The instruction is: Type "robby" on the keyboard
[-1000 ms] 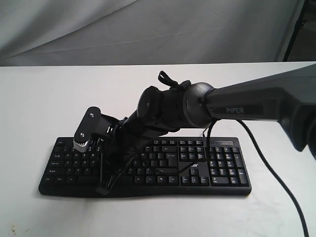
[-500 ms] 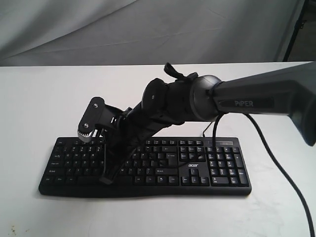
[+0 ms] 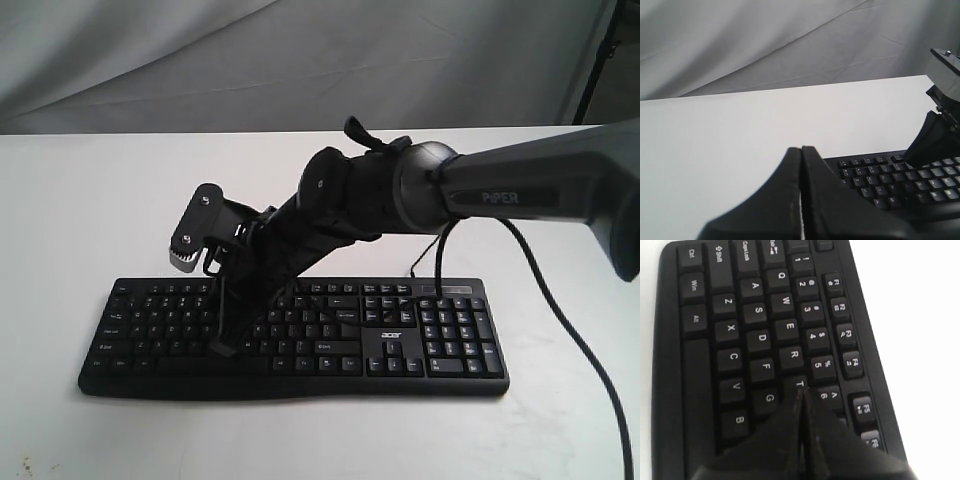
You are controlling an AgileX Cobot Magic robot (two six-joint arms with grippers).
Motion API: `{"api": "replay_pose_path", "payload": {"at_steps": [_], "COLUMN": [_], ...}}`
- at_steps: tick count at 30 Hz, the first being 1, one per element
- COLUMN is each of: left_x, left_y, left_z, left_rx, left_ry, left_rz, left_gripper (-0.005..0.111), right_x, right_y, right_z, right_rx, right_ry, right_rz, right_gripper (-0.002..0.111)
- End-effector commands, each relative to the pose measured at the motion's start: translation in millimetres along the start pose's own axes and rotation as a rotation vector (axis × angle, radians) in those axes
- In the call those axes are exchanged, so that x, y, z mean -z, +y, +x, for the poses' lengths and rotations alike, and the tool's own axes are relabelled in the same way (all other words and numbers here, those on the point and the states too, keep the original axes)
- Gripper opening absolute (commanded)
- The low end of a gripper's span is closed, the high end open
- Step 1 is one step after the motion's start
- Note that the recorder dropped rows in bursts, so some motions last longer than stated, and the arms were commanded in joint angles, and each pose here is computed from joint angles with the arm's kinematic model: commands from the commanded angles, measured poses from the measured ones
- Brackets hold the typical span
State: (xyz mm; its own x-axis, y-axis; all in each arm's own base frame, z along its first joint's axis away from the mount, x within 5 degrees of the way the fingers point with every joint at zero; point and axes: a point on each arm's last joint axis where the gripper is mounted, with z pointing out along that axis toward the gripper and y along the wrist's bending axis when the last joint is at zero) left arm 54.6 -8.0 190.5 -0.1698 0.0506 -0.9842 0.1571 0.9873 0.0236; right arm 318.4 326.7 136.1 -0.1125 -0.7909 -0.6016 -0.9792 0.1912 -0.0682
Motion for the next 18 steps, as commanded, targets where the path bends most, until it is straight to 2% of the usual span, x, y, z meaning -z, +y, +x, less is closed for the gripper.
{"api": "replay_pose_path", "payload": {"at_steps": [1,18], "left_x": [-0.1,-0.1], "left_y": [-0.3,-0.3], "left_z": [0.8,0.8], "left_rx": [-0.003,-0.003], "left_ry": [-0.005,-0.005], "left_rz": [0.005,0.005], "left_gripper": [0.0,0.0], "right_x": [-4.2,-9.5], "right_y": [-9.3,-12.3], "right_z": [-7.2,-2.2], "right_rx": [-0.024,-0.035], "right_ry": [-0.013,0.012], "right_rz": [-0.028,-0.022], "right_gripper": [0.0,0.0]}}
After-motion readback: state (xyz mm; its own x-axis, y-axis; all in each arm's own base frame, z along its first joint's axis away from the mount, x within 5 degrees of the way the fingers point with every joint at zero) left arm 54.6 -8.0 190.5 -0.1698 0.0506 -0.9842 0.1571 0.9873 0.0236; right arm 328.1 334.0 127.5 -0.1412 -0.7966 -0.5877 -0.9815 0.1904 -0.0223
